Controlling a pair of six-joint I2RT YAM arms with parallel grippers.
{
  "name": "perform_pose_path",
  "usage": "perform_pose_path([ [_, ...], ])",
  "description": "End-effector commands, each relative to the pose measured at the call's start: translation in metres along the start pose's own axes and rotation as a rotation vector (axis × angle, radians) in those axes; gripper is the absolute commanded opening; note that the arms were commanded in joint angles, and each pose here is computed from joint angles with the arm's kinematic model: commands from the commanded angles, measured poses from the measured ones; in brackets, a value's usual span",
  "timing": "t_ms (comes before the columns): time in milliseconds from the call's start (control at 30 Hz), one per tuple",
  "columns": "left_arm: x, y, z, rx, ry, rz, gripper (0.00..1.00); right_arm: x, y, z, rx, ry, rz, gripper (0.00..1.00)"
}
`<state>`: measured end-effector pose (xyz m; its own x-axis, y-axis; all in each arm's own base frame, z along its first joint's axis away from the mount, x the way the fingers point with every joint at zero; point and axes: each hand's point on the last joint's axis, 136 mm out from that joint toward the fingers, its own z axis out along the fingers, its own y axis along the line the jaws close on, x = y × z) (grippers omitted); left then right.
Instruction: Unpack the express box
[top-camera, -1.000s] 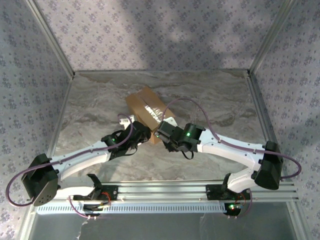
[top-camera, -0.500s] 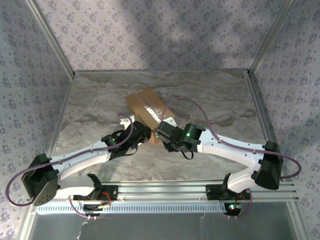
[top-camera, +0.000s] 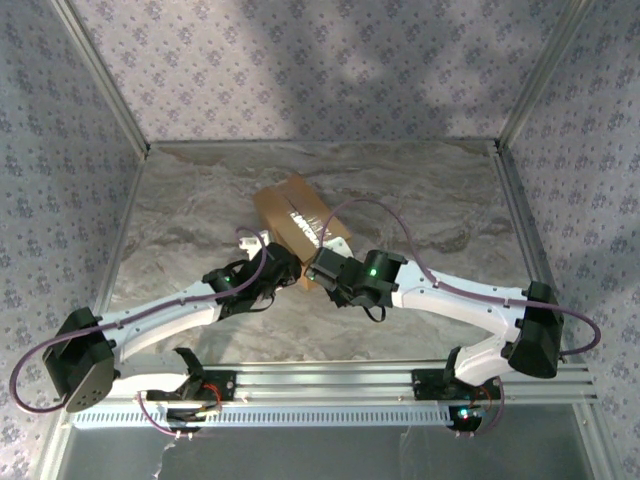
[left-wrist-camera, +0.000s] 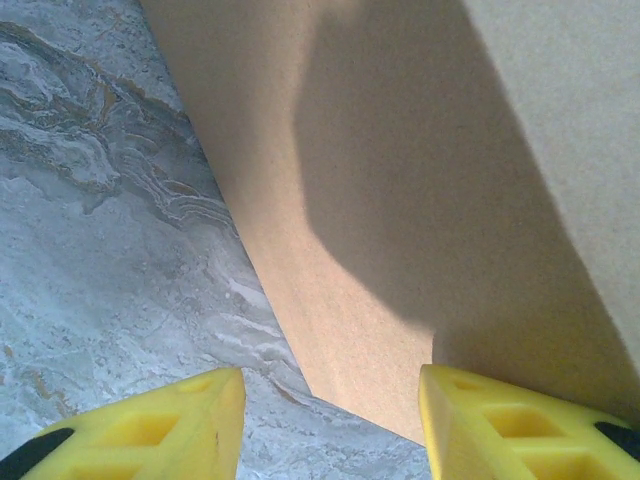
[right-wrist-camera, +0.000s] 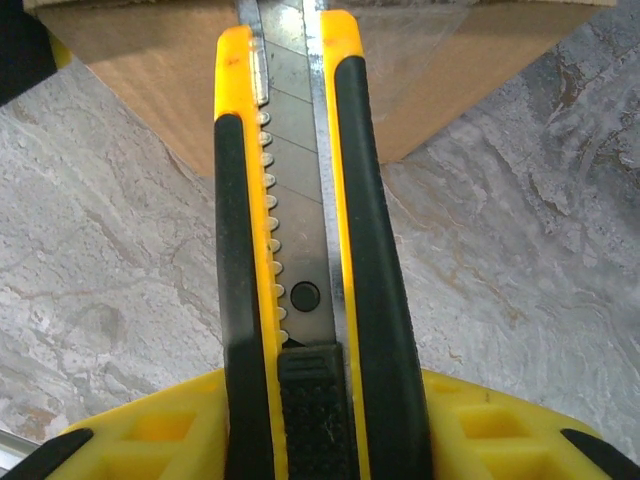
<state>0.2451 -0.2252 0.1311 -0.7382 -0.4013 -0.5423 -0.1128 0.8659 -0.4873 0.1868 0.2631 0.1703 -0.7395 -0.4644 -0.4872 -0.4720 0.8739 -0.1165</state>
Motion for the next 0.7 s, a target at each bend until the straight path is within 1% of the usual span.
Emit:
perform_pose_path([
  [0,-0.02,-0.052,-0.028,0.184,-0.042,-0.017,0.51,-0.002,0.034,-0.01,-0.126,-0.006,-0.093,0.0],
  [167,-0.026,-0.038,-0.042,0.137,-0.055,0.016,0.51,-0.002,0.024,-0.01,-0.113,-0.008,-0.081,0.0],
  [433,-0.025,-0.02,-0.052,0.094,-0.053,0.032,0.52,-0.002,0.012,-0.008,-0.117,-0.019,-0.041,0.0],
  [533,-0.034,-0.021,-0.056,0.098,-0.072,0.038,0.53,-0.001,0.007,-0.007,-0.102,-0.016,-0.045,0.0],
  [667,-0.054,-0.03,-0.058,0.121,-0.08,0.041,0.54,0.0,0.0,-0.008,-0.08,-0.02,-0.052,0.0],
])
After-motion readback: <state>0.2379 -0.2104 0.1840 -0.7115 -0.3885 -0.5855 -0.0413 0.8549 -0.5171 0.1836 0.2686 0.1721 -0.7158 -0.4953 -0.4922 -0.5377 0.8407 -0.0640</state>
